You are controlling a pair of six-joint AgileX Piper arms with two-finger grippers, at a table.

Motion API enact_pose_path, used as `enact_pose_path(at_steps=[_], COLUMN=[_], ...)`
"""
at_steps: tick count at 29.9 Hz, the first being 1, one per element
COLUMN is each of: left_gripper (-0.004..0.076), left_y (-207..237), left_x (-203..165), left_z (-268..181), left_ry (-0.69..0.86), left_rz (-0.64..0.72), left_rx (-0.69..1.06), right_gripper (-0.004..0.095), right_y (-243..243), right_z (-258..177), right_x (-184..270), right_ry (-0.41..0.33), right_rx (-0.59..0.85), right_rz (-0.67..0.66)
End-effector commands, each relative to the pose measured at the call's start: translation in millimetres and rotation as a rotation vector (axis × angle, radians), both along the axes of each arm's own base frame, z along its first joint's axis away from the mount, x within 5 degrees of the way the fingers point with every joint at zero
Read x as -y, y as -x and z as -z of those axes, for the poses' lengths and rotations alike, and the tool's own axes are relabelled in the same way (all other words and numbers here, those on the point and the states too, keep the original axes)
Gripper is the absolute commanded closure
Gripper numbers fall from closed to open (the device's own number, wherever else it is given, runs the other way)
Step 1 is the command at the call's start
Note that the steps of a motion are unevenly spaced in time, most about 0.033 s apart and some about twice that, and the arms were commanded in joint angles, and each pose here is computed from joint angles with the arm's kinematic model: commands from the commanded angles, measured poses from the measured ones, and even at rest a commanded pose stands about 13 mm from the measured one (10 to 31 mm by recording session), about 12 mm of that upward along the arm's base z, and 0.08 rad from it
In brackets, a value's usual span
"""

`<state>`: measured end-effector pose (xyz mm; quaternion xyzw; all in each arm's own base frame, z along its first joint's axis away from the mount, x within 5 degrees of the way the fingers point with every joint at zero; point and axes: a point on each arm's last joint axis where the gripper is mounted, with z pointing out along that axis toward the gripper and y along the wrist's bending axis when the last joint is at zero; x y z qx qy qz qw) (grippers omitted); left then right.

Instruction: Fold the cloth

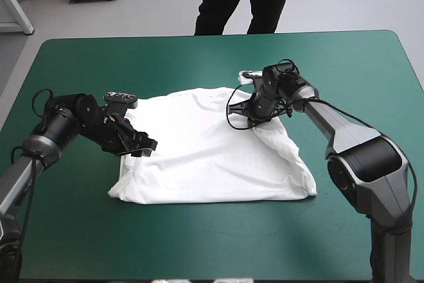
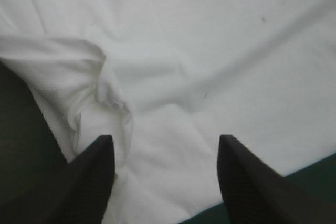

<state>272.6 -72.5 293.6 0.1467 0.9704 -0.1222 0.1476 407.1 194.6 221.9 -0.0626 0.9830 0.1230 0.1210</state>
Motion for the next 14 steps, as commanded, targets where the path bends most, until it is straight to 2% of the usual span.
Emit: enact_pose_path(at_steps=[1,4,6,14], left_gripper=[0.0304,0.0304,0.0304,0.0304], left_y=[3.2,2.2,2.5,7.5], left_x=[1.3,1.0,0.4,-12.4], left_z=[-19.9,-20.2,-20.5,-27.5], left_ry=[0.035,0.033,0.026,-0.072], left_rz=[-0.012,-0.014,-0.013,-0.114], left_rx=[0.07,0.081,0.084,0.111], right_gripper=[0.0586,0.0372,0.03,0.031], right_y=[6.9,7.9,8.6,32.8], right_z=[-20.4,-28.3,-39.5,-112.0], right_x=[-8.4,-10.0,-8.2,19.5], right_ry=[-0.104,-0.124,-0.112,0.027], right_rx=[-0.011,0.01,0.033,0.202], right_rz=[-0.037,-0.064,-0.074,-0.09])
